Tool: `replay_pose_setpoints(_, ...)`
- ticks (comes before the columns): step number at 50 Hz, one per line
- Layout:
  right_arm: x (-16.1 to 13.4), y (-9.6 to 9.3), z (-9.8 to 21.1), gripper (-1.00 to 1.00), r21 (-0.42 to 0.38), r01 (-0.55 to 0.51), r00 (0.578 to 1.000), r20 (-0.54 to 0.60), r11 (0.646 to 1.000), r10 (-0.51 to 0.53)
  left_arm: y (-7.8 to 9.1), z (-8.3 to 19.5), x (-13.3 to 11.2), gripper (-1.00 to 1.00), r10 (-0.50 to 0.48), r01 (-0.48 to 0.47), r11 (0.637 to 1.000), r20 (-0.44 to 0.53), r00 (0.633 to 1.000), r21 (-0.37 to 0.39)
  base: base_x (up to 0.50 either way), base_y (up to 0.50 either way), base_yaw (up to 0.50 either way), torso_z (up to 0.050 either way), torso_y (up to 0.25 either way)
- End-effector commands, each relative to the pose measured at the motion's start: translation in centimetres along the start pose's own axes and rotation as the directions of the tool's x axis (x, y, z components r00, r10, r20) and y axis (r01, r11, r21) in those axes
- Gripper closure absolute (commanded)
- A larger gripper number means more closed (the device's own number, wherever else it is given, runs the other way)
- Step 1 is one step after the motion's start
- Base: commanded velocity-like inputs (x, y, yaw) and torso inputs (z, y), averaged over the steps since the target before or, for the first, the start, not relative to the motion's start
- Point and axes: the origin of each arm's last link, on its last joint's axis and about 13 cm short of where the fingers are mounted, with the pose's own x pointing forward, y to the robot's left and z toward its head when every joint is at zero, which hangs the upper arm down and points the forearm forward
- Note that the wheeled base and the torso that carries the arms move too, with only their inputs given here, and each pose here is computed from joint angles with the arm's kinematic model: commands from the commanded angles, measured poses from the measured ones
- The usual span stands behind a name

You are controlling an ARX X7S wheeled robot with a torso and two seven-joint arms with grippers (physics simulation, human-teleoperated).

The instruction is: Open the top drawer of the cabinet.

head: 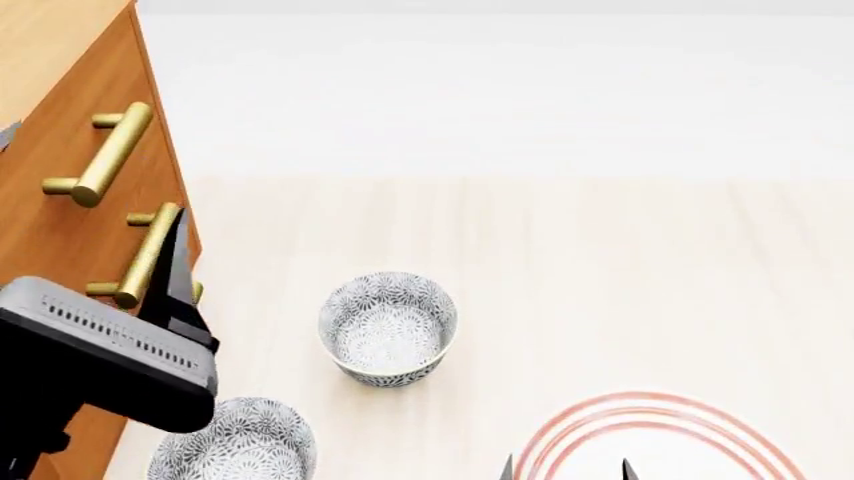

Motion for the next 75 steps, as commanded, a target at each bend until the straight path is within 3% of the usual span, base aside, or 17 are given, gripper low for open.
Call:
replay_pose_setpoints(1,0.0,0.0,0.0,-1.0,0.001,-0.002,1.0,0.0,1.0,0.002,-0.5,-1.6,-0.5,-1.0,-0.043,0.039,0.97,0.012,0.999,0.241,0.0,0.0,0.0,0.0,0.0)
replay_pose_setpoints(7,0.0,0.0,0.0,-1.0,0.001,-0.002,1.0,-0.001,1.0,0.002,-0.7,-1.9,-0.5,-1.0,-0.063,0.056,0.945,0.013,0.998,0.321,0.0,0.0,0.0,0.0,0.0)
replay_pose_setpoints(11,0.0,0.0,0.0,-1.0,0.0,-0.001,1.0,0.0,1.0,0.001,-0.4,-2.1,-0.1,-1.0,-0.008,-0.017,0.908,0.058,0.998,0.419,0.0,0.0,0.0,0.0,0.0)
replay_pose_setpoints(17,0.0,0.0,0.0,-1.0,0.0,-0.002,1.0,-0.001,1.0,0.002,-0.6,-2.7,-0.1,-1.0,-0.032,0.0,0.868,0.056,0.998,0.497,0.0,0.0,0.0,0.0,0.0)
replay_pose_setpoints(34,0.0,0.0,0.0,-1.0,-0.001,-0.004,1.0,-0.001,1.0,0.004,-1.1,-3.3,2.5,-1.0,-0.075,0.04,0.822,0.037,0.997,0.568,0.0,0.0,0.0,0.0,0.0)
replay_pose_setpoints(57,0.0,0.0,0.0,-1.0,-0.002,-0.003,1.0,-0.001,1.0,0.003,-2.4,-8.4,7.5,-1.0,-0.039,0.118,0.784,-0.142,0.989,0.609,0.0,0.0,0.0,0.0,0.0)
replay_pose_setpoints(66,0.0,0.0,-0.1,-1.0,0.0,-0.003,1.0,-0.003,1.0,0.003,-2.5,-9.8,8.4,-1.0,-0.027,0.138,0.788,-0.191,0.981,0.6,0.0,0.0,0.0,0.0,0.0)
replay_pose_setpoints(75,0.0,0.0,0.0,-1.0,-0.003,-0.006,1.0,-0.002,1.0,0.006,-2.6,-10.5,8.6,-1.0,-0.009,0.138,0.759,-0.201,0.979,0.636,0.0,0.0,0.0,0.0,0.0)
